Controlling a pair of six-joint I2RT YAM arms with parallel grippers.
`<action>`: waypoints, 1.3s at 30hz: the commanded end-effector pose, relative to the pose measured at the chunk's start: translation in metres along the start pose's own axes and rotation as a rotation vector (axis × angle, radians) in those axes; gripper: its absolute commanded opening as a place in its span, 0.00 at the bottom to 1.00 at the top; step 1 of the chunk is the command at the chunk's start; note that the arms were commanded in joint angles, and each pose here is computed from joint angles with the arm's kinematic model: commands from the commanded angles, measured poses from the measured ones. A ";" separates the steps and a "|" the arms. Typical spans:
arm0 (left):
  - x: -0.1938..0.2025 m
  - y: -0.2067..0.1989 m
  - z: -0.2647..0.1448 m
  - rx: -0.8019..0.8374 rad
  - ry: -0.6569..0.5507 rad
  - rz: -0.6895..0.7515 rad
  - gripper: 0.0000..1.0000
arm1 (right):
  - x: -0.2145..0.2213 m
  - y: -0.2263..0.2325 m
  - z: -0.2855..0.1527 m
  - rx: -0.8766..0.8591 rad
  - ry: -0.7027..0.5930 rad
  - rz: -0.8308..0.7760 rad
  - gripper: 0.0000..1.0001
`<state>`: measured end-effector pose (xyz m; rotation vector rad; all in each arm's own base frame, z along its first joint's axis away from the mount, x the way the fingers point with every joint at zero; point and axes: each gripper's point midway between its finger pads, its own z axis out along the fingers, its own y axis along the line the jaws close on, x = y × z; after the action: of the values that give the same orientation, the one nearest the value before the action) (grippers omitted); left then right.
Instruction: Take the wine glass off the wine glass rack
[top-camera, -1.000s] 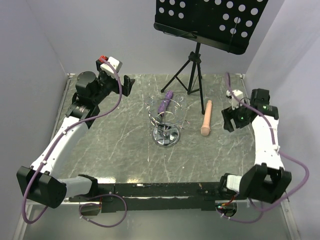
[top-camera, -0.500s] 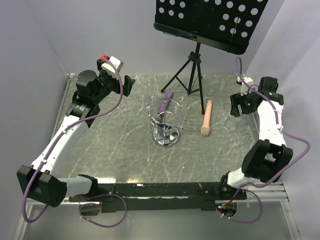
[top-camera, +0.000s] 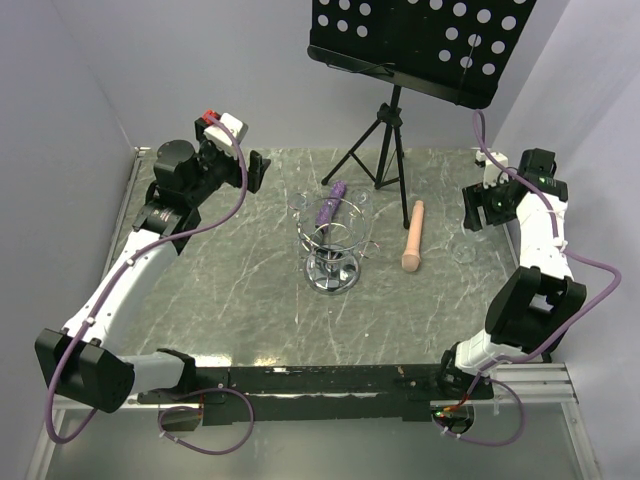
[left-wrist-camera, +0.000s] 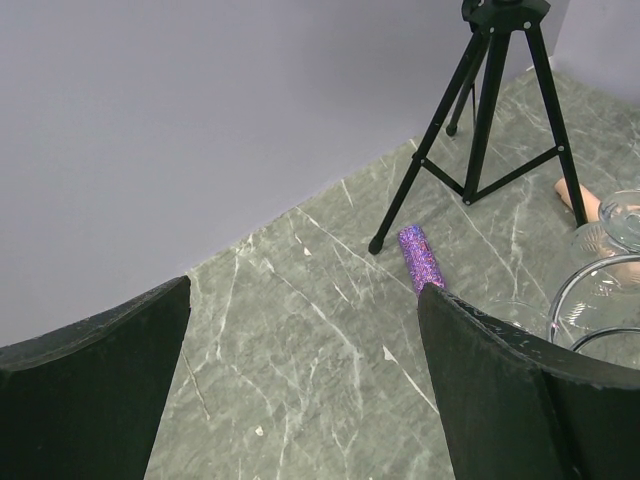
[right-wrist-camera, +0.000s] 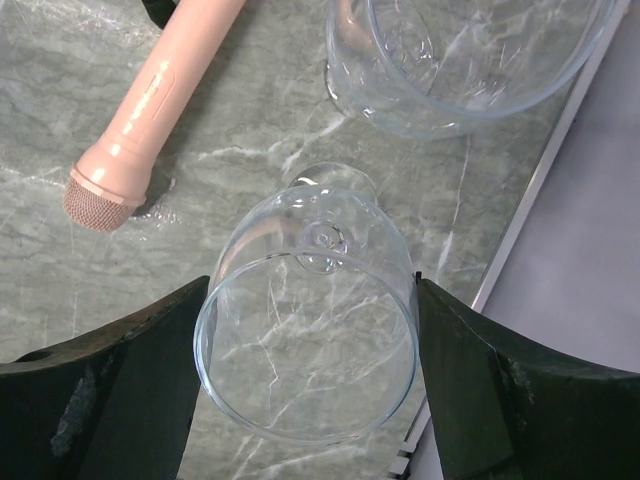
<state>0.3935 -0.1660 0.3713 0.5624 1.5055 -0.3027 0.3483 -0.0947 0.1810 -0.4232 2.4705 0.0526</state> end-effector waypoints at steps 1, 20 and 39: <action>-0.020 -0.002 0.001 0.014 -0.055 0.013 1.00 | -0.008 -0.007 -0.011 0.039 -0.036 -0.020 0.54; -0.023 -0.004 -0.001 0.025 -0.061 0.015 1.00 | -0.006 0.000 -0.020 0.059 -0.067 0.021 1.00; 0.031 -0.055 -0.020 0.287 0.138 -0.004 1.00 | -0.066 0.056 -0.116 0.046 -0.308 -0.016 1.00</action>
<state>0.3747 -0.1796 0.3416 0.6634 1.5763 -0.3858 0.3226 -0.0723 0.2889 -0.3235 2.2248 -0.0172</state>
